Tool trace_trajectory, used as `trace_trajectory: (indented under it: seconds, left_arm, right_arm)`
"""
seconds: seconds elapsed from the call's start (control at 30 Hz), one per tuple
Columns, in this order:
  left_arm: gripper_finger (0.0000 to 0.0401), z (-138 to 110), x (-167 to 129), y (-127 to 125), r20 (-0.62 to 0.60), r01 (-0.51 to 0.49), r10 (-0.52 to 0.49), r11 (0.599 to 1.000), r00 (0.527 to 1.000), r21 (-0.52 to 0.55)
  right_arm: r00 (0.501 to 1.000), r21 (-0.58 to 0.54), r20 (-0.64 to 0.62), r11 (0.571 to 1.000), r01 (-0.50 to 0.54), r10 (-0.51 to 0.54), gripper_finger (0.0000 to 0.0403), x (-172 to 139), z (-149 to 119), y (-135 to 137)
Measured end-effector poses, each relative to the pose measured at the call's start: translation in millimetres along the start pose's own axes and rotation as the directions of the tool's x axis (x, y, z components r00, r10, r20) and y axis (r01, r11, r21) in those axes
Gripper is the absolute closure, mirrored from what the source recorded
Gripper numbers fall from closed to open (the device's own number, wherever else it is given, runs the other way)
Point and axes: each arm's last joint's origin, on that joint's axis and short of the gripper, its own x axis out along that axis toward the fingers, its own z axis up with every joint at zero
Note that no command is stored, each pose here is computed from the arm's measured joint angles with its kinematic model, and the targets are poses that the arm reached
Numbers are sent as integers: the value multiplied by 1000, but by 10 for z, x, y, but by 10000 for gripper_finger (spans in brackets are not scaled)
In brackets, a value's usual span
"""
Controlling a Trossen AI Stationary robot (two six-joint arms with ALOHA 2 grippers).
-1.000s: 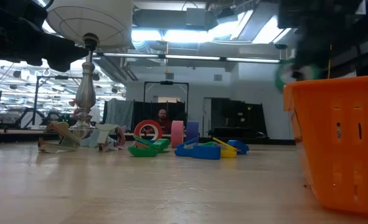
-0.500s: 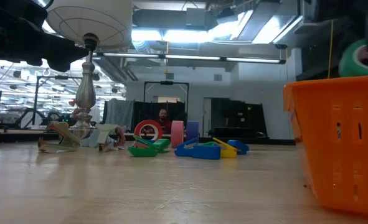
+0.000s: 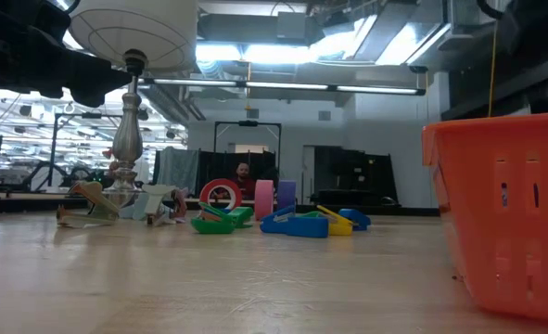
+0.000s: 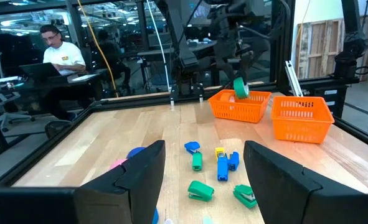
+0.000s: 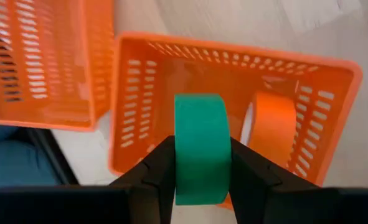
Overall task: Pick and place Stapler, Stapler remover, tape
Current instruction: Put the green tape into the right orange bin
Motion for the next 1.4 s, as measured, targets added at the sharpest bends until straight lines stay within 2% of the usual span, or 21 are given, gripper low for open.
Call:
trace_trajectory:
  seconds: [0.83,1.0,1.27,1.4]
  left_arm:
    - [185,-1,0,0,0,0,0,1000,1000,0]
    - [186,0,0,0,0,0,0,1000,1000,0]
    - [184,-1,0,0,0,0,0,1000,1000,0]
    - [186,0,0,0,0,0,0,1000,1000,0]
  right_arm:
    - [988,-17,-25,988,152,-153,284,309,23,32]
    - [986,-64,-30,985,160,-162,264,310,23,22]
    - [983,-37,-50,984,174,-176,222,306,73,-25]
    - [983,-61,-74,985,164,-168,196,268,123,-27]
